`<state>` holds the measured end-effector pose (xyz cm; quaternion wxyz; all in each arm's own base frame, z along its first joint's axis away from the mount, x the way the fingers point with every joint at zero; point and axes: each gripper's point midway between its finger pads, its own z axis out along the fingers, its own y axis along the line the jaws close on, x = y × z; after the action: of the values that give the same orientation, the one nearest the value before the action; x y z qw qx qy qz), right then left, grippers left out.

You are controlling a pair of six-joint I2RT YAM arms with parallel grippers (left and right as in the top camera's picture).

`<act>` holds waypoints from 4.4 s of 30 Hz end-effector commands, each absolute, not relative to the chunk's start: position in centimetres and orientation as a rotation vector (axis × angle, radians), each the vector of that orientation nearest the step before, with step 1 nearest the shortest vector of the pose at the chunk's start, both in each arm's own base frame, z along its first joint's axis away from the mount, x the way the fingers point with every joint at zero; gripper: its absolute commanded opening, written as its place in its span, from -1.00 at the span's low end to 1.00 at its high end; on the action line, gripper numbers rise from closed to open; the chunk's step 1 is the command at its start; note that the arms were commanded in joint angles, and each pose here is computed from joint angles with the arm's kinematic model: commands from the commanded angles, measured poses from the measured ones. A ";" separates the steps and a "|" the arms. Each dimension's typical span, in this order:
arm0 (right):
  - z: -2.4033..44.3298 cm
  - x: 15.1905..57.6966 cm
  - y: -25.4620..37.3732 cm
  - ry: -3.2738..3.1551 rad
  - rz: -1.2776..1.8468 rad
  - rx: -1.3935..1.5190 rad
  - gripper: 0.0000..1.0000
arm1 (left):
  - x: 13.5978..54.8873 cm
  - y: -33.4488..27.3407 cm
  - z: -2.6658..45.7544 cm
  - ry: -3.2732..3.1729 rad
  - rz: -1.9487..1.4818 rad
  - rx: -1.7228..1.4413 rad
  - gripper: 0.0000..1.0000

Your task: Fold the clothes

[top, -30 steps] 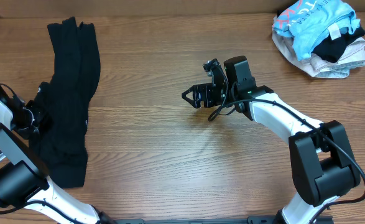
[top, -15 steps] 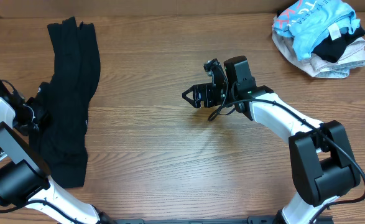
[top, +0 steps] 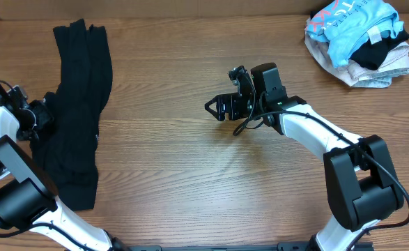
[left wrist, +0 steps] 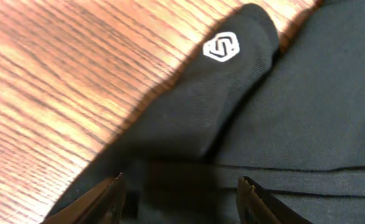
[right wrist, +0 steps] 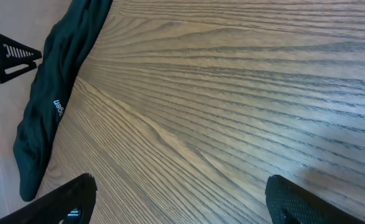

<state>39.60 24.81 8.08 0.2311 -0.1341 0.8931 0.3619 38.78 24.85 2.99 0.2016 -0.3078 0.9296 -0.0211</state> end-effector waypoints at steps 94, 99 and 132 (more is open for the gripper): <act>27.4 29.7 17.7 2.254 0.767 -0.291 0.53 | 45.8 -17.8 50.8 1.817 -0.593 0.265 -0.92; 26.9 29.6 17.6 2.272 0.765 -0.286 0.55 | 43.3 -17.2 57.9 1.612 -0.630 0.245 -0.92; 21.5 31.4 25.3 2.348 0.949 -0.481 0.63 | 37.3 -15.5 65.7 1.385 -0.650 0.242 -0.92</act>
<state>31.58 24.10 20.42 0.2686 -0.1646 0.8861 0.3399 40.07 -15.91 63.06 0.6933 0.1063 0.6544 -0.2826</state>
